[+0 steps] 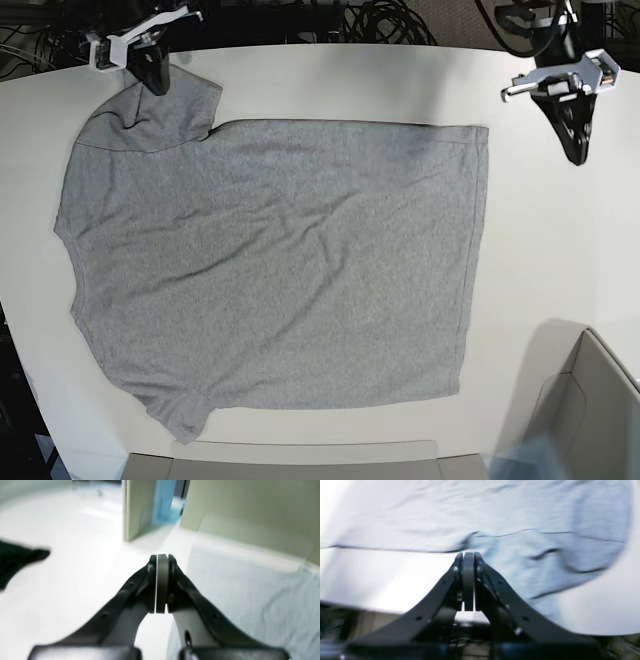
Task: Fold the T-shirt properly
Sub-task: 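Lower both grippers from rest toward the grey T-shirt, then move both grippers over the shirt toward its shoulder corners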
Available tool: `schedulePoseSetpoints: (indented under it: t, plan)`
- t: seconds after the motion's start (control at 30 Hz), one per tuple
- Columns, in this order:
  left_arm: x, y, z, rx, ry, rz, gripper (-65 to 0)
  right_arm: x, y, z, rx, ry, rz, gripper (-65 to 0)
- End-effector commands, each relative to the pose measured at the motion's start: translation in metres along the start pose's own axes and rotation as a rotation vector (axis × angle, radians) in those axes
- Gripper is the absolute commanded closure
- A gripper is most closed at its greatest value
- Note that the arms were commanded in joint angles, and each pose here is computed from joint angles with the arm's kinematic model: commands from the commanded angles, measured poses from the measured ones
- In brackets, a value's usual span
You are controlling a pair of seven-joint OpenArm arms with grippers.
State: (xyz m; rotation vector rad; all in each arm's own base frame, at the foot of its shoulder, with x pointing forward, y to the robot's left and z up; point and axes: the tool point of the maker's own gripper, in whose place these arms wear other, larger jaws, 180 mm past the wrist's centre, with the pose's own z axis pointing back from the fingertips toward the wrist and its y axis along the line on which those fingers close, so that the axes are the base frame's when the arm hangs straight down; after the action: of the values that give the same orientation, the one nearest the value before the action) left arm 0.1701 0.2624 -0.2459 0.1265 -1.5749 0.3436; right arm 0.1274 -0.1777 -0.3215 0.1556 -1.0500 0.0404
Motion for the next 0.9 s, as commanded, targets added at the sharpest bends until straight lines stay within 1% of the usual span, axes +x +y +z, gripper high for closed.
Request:
schedulePoseSetpoints:
  t: [0.0,0.1,0.17,0.27,0.3,0.37,0.43,0.47,0.53,0.6,0.67,0.73,0.77,0.83,0.87]
  plan:
    - [0.016,-0.005,-0.007,-0.016,-0.067,0.011,0.0,0.02,0.0,-0.002,0.011,-0.074,0.011,0.0]
    - [0.035,-0.016,-0.03,-0.032,-0.169,0.038,0.0,0.042,-0.004,-0.015,0.013,-0.146,0.033,0.0]
    - [0.05,-0.023,-0.045,-0.044,-0.236,0.032,0.0,0.059,-0.007,-0.024,0.013,-0.202,0.051,0.0]
    - [0.072,-0.036,-0.065,-0.055,-0.333,0.001,0.0,0.087,-0.008,-0.037,0.025,-0.287,0.082,0.0]
    - [0.078,-0.041,-0.071,-0.054,-0.359,-0.004,0.0,0.094,-0.008,-0.04,0.026,-0.309,0.086,0.0]
    - [0.086,-0.054,-0.081,-0.075,-0.392,-0.051,0.0,0.109,-0.008,-0.046,0.027,-0.356,0.107,0.0]
    - [0.1,-0.065,-0.085,-0.104,-0.454,-0.119,0.0,0.121,-0.007,-0.05,0.017,-0.391,0.176,0.0]
    - [0.109,-0.074,-0.085,-0.135,-0.506,-0.148,0.0,0.127,-0.007,-0.053,0.01,-0.411,0.221,0.0]
    - [0.118,-0.093,-0.081,-0.196,-0.571,-0.168,0.0,0.142,-0.003,-0.056,-0.001,-0.464,0.291,0.0]
    - [0.12,-0.115,-0.08,-0.259,-0.593,-0.148,0.0,0.159,0.007,-0.058,0.013,-0.539,0.352,-0.1]
    - [0.117,-0.128,-0.083,-0.298,-0.578,-0.133,-0.6,0.166,0.015,-0.06,0.024,-0.571,0.386,-1.3]
    - [0.117,-0.142,-0.09,-0.328,-0.557,-0.117,-1.8,0.175,0.019,-0.064,0.029,-0.596,0.403,-6.2]
    - [0.117,-0.145,-0.093,-0.334,-0.547,-0.116,-2.2,0.176,0.018,-0.065,0.026,-0.593,0.403,-8.9]
    - [0.119,-0.151,-0.101,-0.344,-0.532,-0.121,-3.9,0.176,0.016,-0.068,0.006,-0.583,0.366,-15.1]
    - [0.123,-0.15,-0.105,-0.342,-0.534,-0.126,-4.9,0.181,0.016,-0.07,0.001,-0.593,0.346,-17.9]
